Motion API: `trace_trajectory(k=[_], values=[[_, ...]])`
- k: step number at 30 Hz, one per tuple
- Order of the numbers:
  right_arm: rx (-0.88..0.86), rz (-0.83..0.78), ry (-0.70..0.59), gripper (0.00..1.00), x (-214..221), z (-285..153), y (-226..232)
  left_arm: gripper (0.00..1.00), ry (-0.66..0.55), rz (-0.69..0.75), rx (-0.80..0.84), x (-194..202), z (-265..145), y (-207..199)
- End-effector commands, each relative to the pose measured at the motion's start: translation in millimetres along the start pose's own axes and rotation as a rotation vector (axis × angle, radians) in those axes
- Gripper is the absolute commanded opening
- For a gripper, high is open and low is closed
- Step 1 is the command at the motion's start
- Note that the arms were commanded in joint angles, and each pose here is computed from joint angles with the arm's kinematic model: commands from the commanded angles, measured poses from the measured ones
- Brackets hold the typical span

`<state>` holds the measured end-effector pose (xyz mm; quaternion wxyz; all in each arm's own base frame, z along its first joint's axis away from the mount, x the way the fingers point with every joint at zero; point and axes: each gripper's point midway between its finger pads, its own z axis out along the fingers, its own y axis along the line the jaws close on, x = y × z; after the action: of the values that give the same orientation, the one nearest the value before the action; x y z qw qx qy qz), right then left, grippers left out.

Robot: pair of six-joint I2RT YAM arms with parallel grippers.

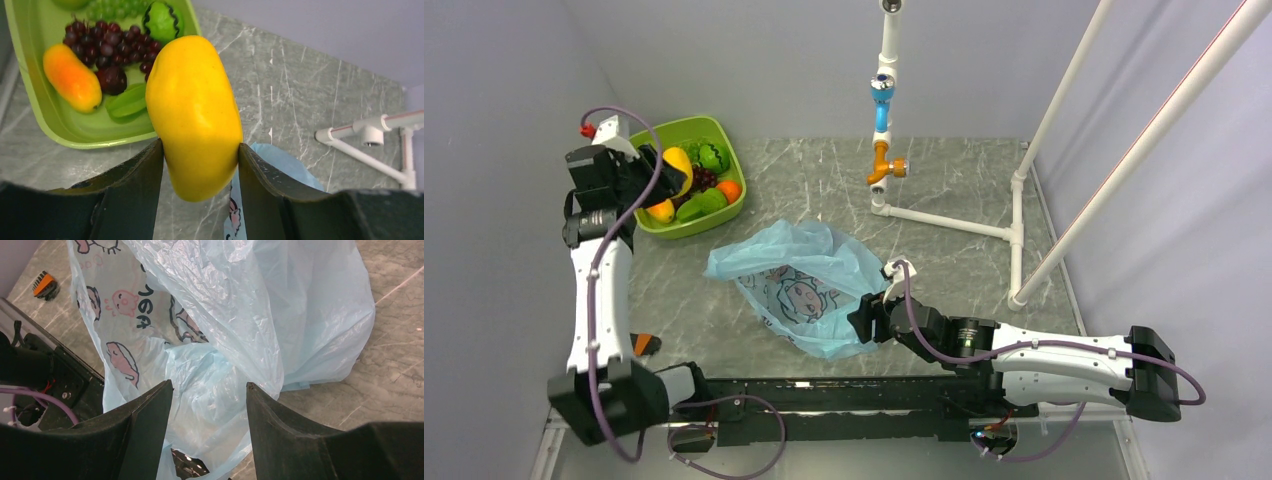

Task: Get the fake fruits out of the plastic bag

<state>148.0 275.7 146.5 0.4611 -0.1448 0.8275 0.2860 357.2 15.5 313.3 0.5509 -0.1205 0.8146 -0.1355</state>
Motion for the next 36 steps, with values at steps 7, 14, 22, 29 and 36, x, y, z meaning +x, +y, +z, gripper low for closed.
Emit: trace_trajectory(k=[7, 14, 22, 29, 36], values=[[-0.018, 0.014, -0.051, 0.59, -22.8, 2.9, 11.8, 0.32, 0.029, -0.405, 0.176, 17.5, 78.6, 73.1], [-0.023, 0.025, -0.052, 0.59, -23.6, 3.1, 12.0, 0.31, 0.006, -0.528, 0.197, 0.8, 122.9, 94.7], [-0.023, 0.042, -0.076, 0.59, -25.9, -3.7, 5.4, 0.72, -0.075, -0.685, 0.321, -45.9, 175.3, 103.4], [-0.030, 0.040, -0.071, 0.59, -26.8, -2.4, 9.1, 1.00, -0.050, -0.548, 0.214, -32.5, 155.0, 102.3], [-0.030, 0.022, -0.046, 0.59, -24.7, 2.8, 13.6, 0.96, 0.018, -0.555, 0.228, 24.9, 88.3, 64.3]])
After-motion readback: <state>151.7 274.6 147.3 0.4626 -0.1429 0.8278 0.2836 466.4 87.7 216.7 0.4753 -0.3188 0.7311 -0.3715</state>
